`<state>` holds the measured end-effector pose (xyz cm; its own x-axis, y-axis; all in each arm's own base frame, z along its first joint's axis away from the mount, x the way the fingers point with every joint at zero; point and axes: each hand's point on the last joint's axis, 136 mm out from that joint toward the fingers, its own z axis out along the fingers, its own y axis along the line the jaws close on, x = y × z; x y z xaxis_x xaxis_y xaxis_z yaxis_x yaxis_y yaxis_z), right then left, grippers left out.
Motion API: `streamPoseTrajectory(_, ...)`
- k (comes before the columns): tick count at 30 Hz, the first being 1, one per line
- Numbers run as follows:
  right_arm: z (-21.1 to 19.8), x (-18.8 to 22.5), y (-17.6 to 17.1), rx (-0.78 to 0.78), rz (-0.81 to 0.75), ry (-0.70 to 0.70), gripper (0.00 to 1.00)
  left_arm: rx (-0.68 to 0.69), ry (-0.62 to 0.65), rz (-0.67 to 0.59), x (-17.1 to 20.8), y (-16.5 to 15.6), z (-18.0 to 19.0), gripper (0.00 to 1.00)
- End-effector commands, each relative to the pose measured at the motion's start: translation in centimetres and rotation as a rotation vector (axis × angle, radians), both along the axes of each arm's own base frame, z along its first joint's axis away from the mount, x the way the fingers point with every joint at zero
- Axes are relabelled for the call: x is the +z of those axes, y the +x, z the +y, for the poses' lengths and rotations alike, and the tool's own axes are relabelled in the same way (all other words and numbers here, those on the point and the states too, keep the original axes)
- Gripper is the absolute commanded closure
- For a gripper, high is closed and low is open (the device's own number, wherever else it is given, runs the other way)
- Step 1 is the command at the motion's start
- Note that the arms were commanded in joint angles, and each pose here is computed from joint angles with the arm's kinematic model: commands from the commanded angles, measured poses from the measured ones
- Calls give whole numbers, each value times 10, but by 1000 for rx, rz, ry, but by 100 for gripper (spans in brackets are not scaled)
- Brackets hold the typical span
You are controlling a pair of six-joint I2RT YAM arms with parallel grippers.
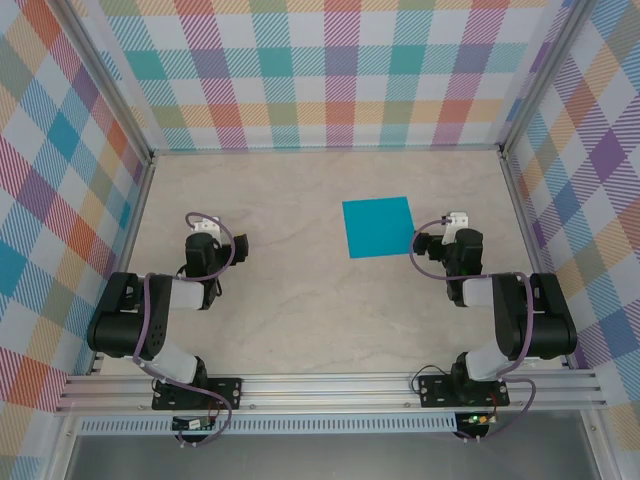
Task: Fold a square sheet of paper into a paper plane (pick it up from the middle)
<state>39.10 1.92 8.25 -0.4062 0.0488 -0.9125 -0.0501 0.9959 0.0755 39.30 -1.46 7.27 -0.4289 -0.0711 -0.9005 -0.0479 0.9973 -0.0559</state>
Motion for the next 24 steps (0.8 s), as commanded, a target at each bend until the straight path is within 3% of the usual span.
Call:
streamPoseTrajectory(1, 2, 8, 6, 15, -27, 2, 0, -14, 6, -13, 5, 6, -1, 0)
streamPoseTrajectory(24, 2, 8, 6, 17, -26, 5, 0, -17, 0, -12, 5, 7, 0, 0)
